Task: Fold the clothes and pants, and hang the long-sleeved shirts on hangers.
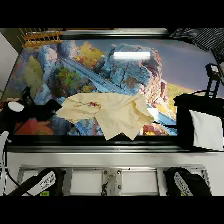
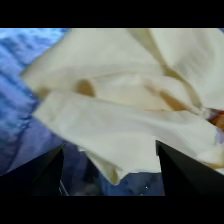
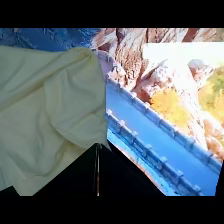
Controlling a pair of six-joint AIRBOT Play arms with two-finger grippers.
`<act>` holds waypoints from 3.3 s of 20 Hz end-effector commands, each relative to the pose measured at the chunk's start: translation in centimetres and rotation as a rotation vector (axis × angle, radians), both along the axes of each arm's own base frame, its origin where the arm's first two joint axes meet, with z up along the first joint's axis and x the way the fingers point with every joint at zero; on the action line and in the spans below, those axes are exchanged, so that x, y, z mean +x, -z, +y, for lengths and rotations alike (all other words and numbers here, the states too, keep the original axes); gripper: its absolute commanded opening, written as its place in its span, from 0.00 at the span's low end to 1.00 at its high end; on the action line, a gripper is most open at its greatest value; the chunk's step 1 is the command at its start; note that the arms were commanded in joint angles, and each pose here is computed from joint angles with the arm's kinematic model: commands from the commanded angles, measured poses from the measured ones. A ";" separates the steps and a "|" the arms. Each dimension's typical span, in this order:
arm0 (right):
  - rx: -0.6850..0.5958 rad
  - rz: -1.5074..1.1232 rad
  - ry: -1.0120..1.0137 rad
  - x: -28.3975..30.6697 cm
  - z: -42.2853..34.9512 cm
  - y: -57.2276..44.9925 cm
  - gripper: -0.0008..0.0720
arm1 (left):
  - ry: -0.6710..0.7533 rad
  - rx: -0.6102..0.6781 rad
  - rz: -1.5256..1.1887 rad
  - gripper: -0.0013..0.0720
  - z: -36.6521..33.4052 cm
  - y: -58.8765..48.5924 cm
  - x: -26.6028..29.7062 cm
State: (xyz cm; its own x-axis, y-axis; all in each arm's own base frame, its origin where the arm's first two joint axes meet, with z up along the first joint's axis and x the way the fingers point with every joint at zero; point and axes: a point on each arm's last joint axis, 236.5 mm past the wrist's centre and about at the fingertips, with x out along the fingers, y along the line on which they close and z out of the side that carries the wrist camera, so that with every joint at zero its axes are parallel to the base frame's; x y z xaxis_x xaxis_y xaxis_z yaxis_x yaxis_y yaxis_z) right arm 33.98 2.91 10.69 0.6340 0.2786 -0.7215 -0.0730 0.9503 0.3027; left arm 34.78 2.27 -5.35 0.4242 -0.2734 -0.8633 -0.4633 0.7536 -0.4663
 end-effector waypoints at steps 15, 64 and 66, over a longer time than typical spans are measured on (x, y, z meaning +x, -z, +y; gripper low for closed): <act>0.129 0.565 -0.202 -9.7 10.8 19.2 0.56 | -0.009 -0.227 -0.011 0.02 -1.8 5.0 1.7; -0.027 0.023 -0.098 14.9 2.8 -3.9 0.79 | 0.164 0.246 -0.394 0.02 1.1 -12.1 0.9; -0.069 0.143 -0.091 12.3 1.0 -1.0 0.77 | 0.127 0.253 -0.336 0.02 2.8 -10.0 -0.2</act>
State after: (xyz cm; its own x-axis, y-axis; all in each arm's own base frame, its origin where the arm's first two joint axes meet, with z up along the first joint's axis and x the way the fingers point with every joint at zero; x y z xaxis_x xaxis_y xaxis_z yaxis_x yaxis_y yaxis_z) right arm 48.85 5.44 17.12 0.6556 0.3009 -0.6926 -0.1605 0.9518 0.2615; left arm 35.57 3.30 8.14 0.7257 -0.1784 -0.6645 -0.1445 0.9048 -0.4007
